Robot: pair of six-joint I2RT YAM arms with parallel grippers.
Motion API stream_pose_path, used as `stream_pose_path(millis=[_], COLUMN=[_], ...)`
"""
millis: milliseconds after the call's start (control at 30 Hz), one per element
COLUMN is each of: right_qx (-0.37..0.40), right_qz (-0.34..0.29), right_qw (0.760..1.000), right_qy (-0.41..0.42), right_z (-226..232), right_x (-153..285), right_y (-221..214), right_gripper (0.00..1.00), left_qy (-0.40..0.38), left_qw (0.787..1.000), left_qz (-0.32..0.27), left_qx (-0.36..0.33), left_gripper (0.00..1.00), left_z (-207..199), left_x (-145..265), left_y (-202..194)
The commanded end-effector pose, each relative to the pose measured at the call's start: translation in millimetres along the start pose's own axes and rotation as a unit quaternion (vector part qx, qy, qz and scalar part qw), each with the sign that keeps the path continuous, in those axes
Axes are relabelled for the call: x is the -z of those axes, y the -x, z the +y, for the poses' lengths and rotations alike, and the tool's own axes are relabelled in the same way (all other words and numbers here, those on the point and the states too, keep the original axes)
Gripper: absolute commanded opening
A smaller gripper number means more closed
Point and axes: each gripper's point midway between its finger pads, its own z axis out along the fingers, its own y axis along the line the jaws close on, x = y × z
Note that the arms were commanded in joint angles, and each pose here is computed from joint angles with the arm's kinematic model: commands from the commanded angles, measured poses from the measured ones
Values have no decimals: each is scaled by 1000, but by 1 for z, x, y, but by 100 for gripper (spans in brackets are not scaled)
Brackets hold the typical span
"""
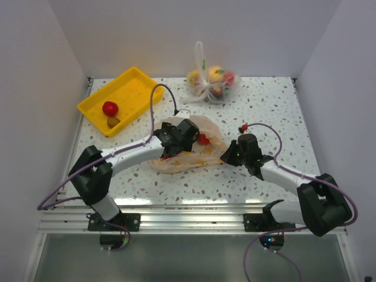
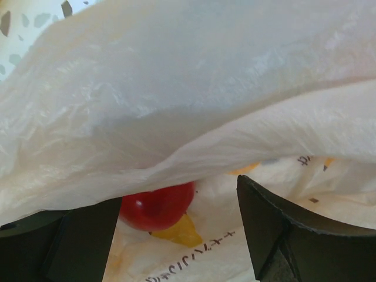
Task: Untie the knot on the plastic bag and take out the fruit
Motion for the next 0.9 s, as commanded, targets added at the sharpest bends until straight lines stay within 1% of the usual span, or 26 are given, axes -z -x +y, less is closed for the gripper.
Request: stream_pose_path(millis=[0, 200, 367, 400, 433, 567, 700, 833, 867], right_qx=[-2, -1, -1, -2, -1, -2, -1, -1, -2], right_qz=[-10, -9, -6, -6, -5, -6, -4, -4, -4], right_qw=[1000, 1000, 1000, 1000, 1000, 1000, 1000, 1000, 1000], right_qy=[13, 11, 10, 10, 10, 9, 8, 8, 7], right_z=[8, 7, 6, 6, 7, 6, 6, 6, 5], right_x=[-2, -4, -5, -5, -5, -5, -6, -6, -6], right_y=[9, 8, 7, 7, 7, 7, 6, 6, 6], right_gripper=[0, 0, 0, 0, 0, 0, 0, 0, 0], left_qy=[22, 17, 13, 15, 19, 21, 16, 8, 8], left_qw=[998, 1000, 1000, 1000, 1000, 1000, 999, 999, 999], left_qz=[-54, -20, 1, 3, 9, 23, 36, 39, 41], left_qx=[14, 6, 2, 2, 1, 5, 12, 19, 19], left_gripper=[84, 87, 88, 91, 92, 100, 100, 100, 98], left_z=[9, 16, 17, 19, 22, 27, 29, 25, 25], left_x=[-7, -33, -40, -40, -41, -40, -41, -42, -44], left_y=[40, 19, 3, 0, -5, -19, -32, -37, -38])
